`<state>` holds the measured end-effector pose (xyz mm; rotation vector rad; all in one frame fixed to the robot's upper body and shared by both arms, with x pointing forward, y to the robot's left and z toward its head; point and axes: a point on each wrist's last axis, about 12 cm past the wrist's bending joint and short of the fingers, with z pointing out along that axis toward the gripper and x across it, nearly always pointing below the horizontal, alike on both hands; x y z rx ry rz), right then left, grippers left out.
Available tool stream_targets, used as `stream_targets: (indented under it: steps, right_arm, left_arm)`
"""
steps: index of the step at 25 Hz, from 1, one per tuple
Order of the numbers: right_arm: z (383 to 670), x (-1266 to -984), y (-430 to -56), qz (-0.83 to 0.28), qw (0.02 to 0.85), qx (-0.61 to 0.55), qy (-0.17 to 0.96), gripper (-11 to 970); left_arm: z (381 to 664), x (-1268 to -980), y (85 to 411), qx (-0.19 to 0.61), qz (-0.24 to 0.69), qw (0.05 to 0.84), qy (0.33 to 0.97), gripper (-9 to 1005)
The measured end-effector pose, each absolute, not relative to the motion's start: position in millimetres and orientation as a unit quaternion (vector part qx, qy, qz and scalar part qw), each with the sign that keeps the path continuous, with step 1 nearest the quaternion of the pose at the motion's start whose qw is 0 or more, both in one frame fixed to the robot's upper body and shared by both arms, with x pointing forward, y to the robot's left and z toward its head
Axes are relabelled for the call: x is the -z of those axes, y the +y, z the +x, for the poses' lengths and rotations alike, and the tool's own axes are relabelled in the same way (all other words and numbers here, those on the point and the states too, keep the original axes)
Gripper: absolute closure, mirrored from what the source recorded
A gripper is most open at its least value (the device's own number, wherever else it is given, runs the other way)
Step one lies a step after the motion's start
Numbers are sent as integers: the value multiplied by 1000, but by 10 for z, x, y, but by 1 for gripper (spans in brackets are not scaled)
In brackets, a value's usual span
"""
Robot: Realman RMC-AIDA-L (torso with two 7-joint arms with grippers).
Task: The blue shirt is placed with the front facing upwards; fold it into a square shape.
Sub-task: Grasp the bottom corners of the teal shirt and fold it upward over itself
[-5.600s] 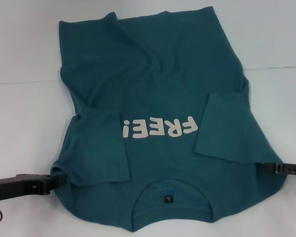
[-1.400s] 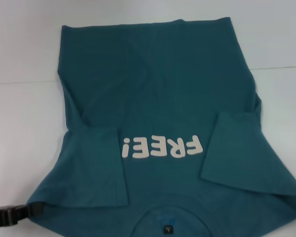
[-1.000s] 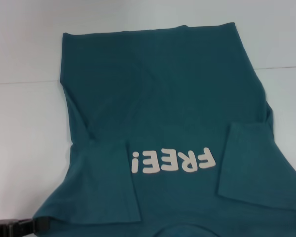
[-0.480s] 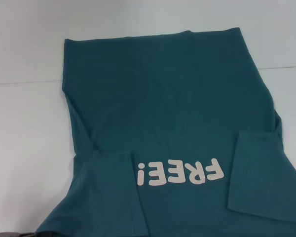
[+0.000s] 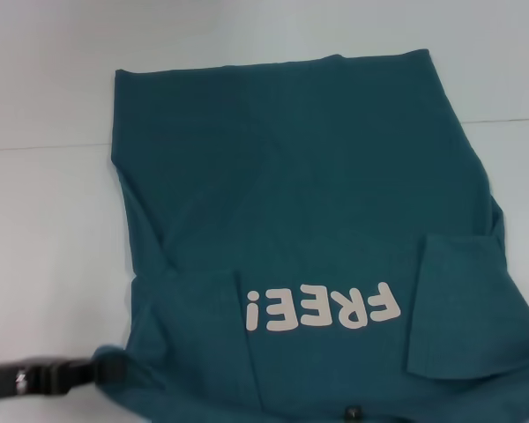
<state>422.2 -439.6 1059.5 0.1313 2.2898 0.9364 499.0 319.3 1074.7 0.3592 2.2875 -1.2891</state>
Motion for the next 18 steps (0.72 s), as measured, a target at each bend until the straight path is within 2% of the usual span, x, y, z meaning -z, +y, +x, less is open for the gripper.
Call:
stream_targets:
  steps: [9, 18]
  right_arm:
    - [4854, -10696, -4242, 25, 365, -327, 871, 924]
    - [5532, -10773, -4007, -8, 410, -267, 872, 924]
  left_arm:
    - [5608, -10910, 2879, 445, 152, 277, 838, 990]
    - [6132, -11117, 2642, 403, 127, 340, 840, 989]
